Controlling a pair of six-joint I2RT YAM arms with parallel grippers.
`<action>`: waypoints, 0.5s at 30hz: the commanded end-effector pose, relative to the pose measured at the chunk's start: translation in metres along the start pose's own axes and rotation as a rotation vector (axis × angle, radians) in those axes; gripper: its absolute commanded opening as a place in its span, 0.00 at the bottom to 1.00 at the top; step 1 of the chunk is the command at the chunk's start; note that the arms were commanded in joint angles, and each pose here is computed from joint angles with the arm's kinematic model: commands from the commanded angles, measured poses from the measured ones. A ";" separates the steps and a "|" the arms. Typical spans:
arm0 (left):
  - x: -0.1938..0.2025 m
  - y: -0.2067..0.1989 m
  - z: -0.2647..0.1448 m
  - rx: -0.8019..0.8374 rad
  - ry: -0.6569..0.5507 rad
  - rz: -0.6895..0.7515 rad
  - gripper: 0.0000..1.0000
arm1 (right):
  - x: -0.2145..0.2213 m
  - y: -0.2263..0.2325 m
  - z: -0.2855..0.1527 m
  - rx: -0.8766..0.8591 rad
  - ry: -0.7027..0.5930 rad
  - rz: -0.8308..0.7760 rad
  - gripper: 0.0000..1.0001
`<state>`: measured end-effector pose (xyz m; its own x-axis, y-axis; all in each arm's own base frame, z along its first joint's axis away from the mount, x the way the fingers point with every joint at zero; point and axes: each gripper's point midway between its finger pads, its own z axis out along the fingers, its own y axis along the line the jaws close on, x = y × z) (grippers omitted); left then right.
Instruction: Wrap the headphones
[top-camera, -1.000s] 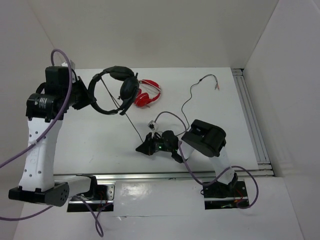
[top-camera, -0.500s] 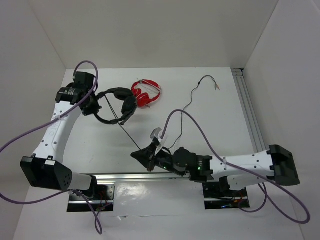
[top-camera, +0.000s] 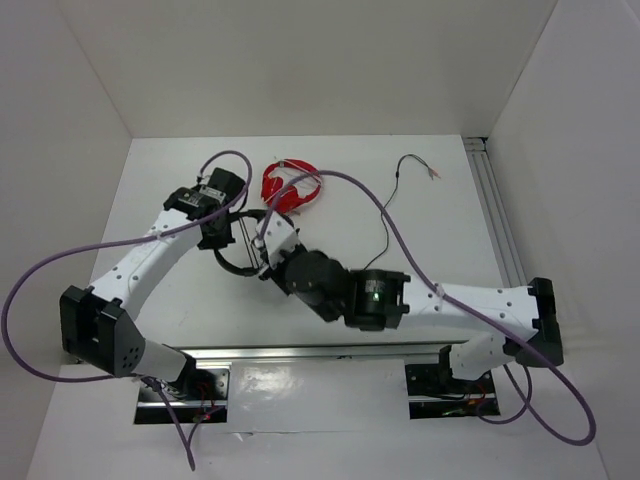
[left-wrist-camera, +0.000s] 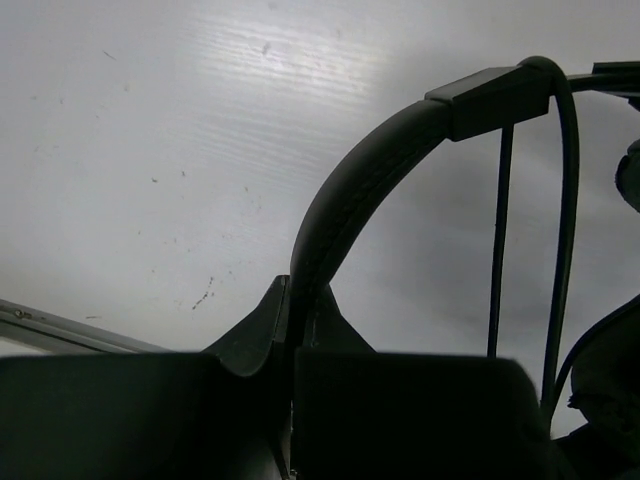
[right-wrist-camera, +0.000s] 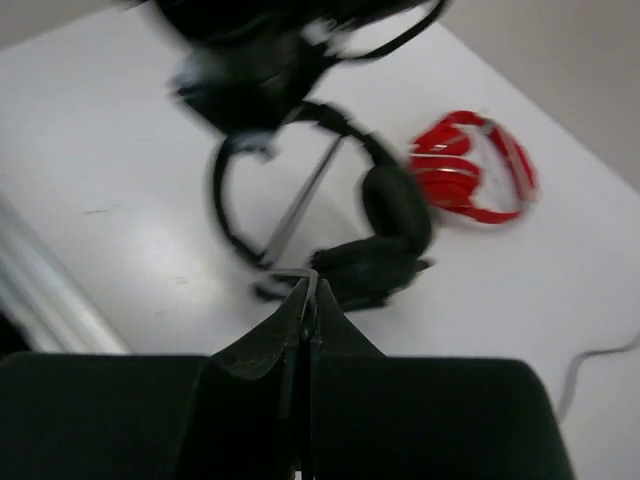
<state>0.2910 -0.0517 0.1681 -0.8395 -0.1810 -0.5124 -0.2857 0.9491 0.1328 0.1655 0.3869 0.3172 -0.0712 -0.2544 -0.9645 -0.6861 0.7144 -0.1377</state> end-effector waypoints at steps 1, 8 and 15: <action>-0.002 0.002 -0.004 -0.024 -0.101 0.047 0.00 | -0.033 -0.080 0.010 0.147 0.039 -0.169 0.00; 0.023 -0.012 -0.018 0.108 -0.111 0.131 0.00 | -0.058 -0.189 0.027 0.483 0.059 -0.263 0.00; 0.068 -0.066 -0.054 0.382 -0.104 0.368 0.00 | -0.045 -0.232 0.046 0.507 0.000 -0.258 0.01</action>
<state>0.2582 -0.1314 0.1863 -0.7556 0.0046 -0.6550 0.0342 0.9989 -0.0324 0.3362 0.2899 0.3220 -0.0559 -0.5897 -0.8057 -0.3920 0.7551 -0.5255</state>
